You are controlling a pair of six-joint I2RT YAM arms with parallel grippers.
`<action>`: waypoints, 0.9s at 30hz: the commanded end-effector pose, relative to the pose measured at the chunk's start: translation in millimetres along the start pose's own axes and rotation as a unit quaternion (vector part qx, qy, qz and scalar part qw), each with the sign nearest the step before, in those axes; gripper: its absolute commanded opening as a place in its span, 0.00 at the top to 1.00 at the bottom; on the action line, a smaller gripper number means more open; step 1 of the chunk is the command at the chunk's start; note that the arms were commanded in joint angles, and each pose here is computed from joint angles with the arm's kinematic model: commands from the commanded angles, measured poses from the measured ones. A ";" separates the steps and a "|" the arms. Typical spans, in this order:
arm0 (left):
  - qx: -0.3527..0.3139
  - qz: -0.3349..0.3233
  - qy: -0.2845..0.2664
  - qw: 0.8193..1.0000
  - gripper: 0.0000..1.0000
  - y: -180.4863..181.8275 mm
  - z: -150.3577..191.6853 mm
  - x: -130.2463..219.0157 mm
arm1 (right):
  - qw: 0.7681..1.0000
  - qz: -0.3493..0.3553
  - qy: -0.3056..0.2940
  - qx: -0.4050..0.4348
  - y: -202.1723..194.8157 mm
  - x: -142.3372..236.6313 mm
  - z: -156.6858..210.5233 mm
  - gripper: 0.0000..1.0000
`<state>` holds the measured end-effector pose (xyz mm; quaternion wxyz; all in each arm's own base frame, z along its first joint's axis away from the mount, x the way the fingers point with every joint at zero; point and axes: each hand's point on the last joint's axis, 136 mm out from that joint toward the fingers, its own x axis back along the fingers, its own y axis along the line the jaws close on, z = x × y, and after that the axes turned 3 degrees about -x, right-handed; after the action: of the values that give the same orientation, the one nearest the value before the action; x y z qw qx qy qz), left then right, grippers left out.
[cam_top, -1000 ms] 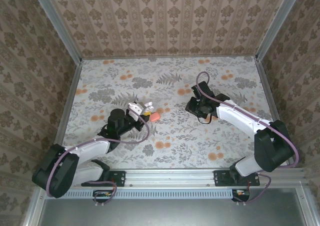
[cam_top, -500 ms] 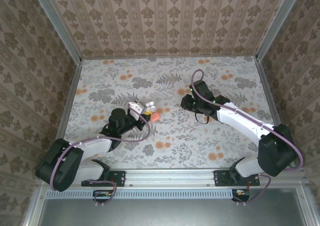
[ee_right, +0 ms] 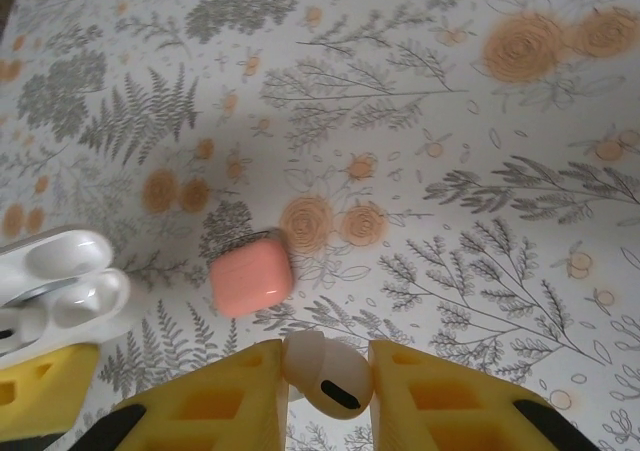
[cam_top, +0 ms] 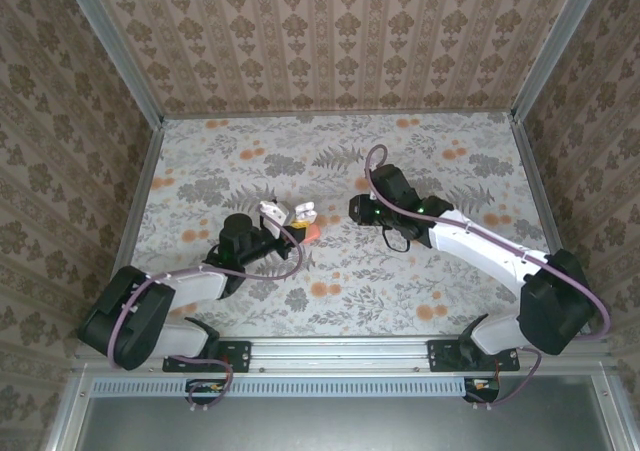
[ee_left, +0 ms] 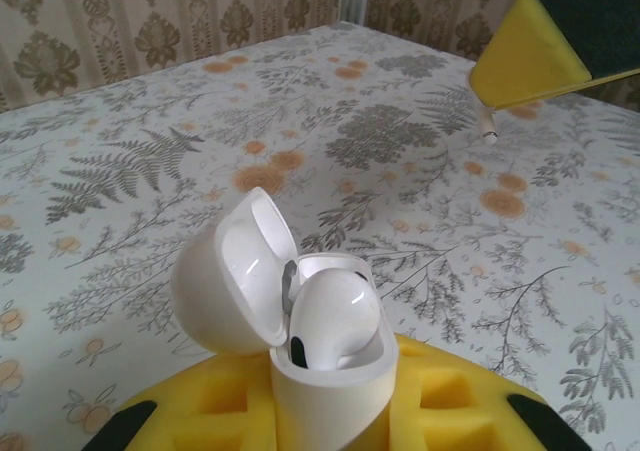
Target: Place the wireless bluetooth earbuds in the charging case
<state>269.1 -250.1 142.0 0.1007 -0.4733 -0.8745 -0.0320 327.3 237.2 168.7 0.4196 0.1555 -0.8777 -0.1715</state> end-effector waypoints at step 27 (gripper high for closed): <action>0.016 0.116 -0.094 0.989 0.89 -29.4 -54.0 -2.1 | 0.971 -0.069 -0.113 0.201 84.1 34.2 -22.5 0.74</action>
<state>251.5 -272.3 171.5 0.0638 -0.5579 -0.8269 0.0305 308.4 290.6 225.5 0.2889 0.2765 -0.9151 -0.0524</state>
